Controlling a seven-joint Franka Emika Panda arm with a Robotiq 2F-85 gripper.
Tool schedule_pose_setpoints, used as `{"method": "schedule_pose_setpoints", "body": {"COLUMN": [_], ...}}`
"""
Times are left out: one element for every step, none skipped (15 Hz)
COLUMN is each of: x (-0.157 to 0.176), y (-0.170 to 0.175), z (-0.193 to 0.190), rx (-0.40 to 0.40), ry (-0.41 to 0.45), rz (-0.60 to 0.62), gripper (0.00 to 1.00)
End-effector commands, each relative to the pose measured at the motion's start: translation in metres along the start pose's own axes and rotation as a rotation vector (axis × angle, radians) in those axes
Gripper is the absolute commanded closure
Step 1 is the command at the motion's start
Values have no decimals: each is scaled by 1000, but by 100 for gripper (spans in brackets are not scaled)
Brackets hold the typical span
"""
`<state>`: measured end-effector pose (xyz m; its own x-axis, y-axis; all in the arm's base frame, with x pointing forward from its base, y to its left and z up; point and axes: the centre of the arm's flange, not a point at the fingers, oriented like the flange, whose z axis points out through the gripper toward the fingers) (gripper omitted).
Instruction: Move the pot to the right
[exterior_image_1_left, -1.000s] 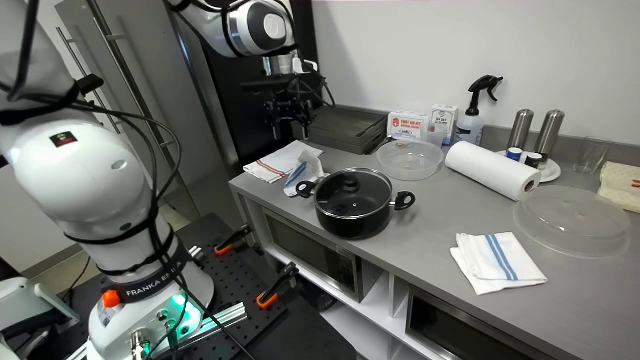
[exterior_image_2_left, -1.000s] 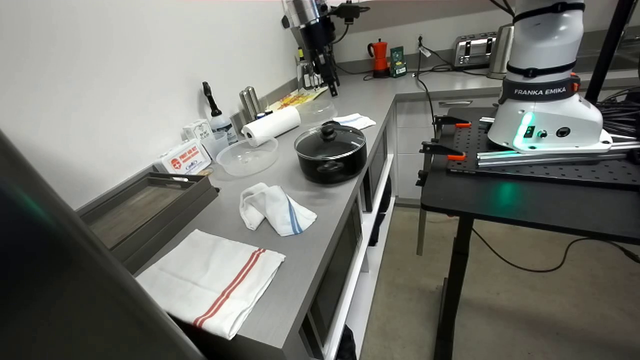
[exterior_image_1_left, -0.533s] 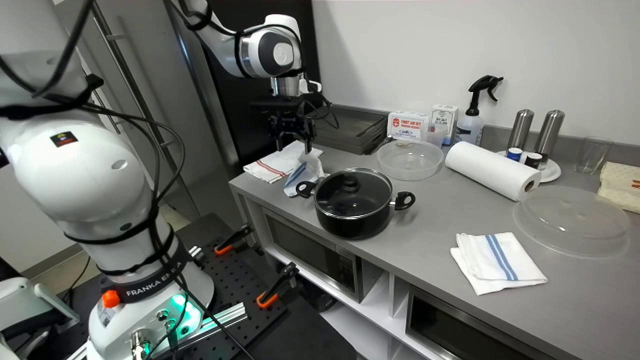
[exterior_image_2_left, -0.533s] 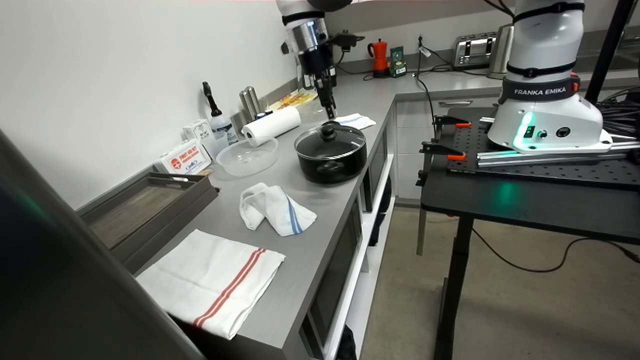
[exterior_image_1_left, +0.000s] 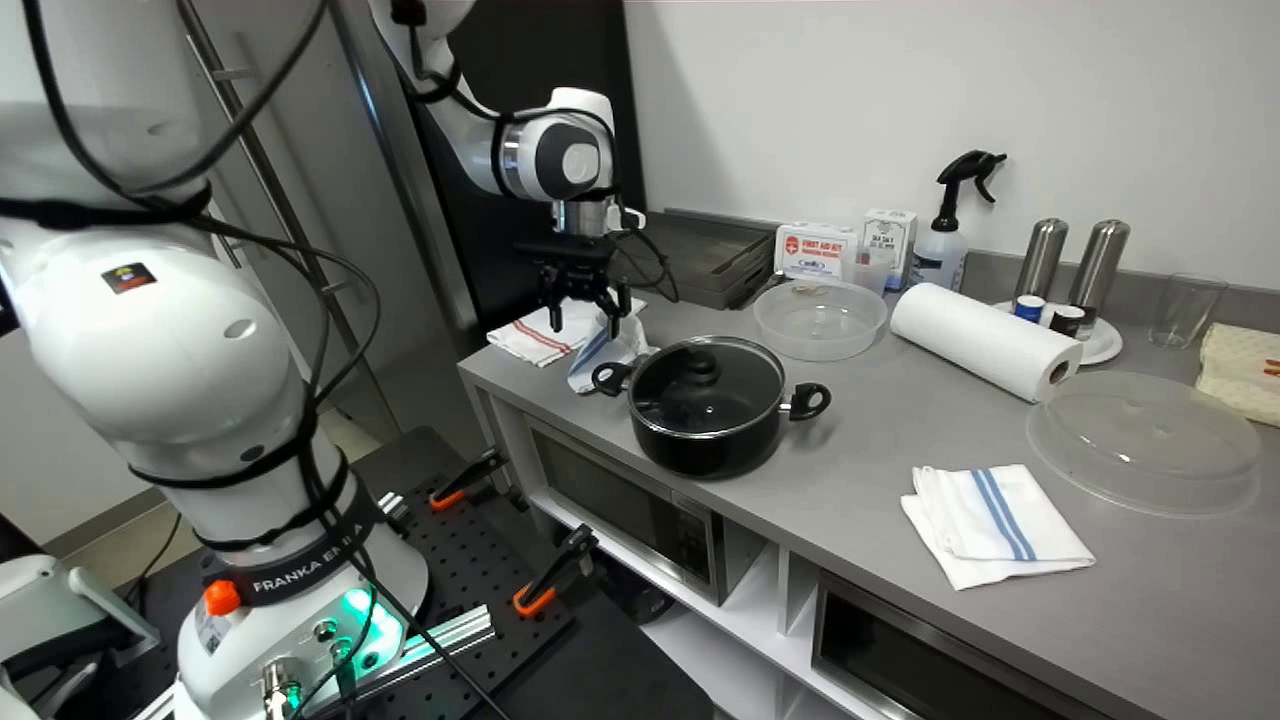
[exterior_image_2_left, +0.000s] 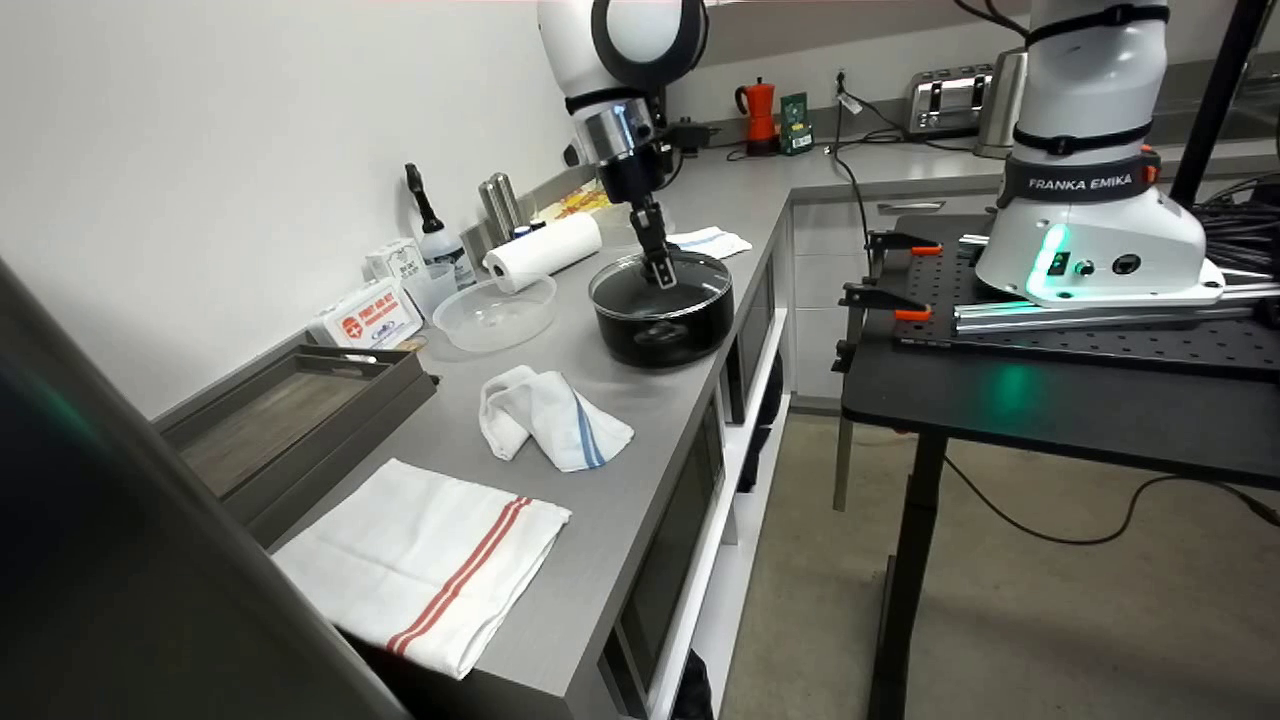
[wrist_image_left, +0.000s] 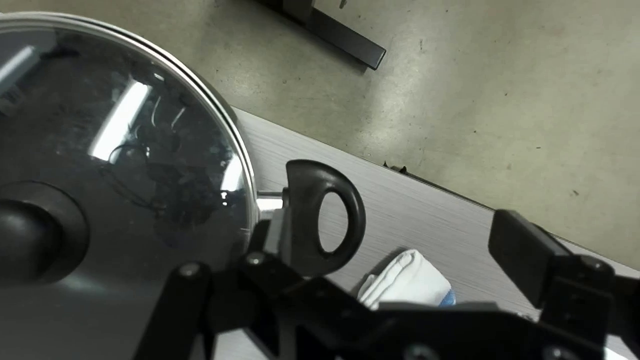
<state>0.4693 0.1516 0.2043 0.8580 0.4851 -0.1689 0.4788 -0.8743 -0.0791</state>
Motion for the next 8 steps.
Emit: {"method": "schedule_pose_setpoints", "body": {"x": [23, 26, 28, 30, 31, 32, 32, 32], "y": [-1, -2, -2, -2, -2, -2, -2, -3], "z": [18, 23, 27, 32, 37, 41, 45, 50], "rx": [44, 51, 57, 65, 72, 79, 84, 88], "ry": [3, -3, -9, -16, -21, -28, -32, -40], "rz": [-29, -30, -32, -34, -36, -39, -40, -44], "gripper": [0, 0, 0, 0, 0, 0, 0, 0]}}
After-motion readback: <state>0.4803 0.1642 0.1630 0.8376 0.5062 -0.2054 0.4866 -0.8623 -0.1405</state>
